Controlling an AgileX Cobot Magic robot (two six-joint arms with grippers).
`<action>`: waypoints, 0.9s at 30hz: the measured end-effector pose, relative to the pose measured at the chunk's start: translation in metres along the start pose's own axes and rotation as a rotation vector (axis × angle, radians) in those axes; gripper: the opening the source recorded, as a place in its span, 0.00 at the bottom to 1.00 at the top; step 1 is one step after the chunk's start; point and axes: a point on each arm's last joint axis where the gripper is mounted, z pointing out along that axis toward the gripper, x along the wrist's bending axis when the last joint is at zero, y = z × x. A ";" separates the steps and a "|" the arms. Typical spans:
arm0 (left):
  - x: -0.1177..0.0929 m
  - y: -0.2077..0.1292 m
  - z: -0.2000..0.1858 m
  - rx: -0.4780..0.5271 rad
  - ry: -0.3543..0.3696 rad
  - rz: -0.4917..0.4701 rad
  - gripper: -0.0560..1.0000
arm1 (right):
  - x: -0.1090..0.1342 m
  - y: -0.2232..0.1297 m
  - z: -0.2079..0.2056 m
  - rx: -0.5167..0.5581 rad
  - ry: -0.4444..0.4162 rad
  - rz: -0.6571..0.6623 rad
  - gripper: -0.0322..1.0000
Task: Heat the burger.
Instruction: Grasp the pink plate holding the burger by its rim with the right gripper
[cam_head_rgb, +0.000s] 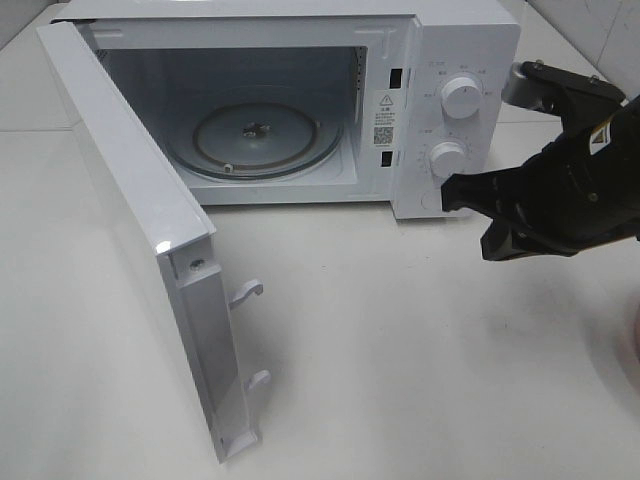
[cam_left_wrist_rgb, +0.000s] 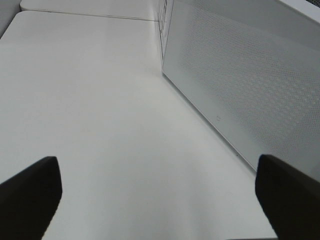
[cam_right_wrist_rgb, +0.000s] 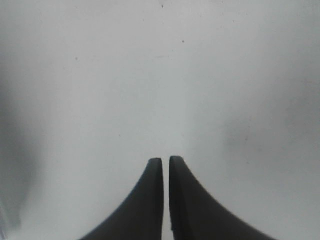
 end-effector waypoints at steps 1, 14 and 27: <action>0.000 0.000 0.000 0.000 0.000 0.000 0.97 | -0.001 -0.003 -0.001 0.045 -0.019 -0.048 0.09; 0.000 0.000 0.000 0.000 0.000 0.000 0.97 | -0.008 -0.013 -0.008 0.234 -0.095 -0.238 0.43; 0.000 0.000 0.000 0.000 0.000 0.000 0.97 | -0.015 -0.014 -0.009 0.260 -0.151 -0.327 0.98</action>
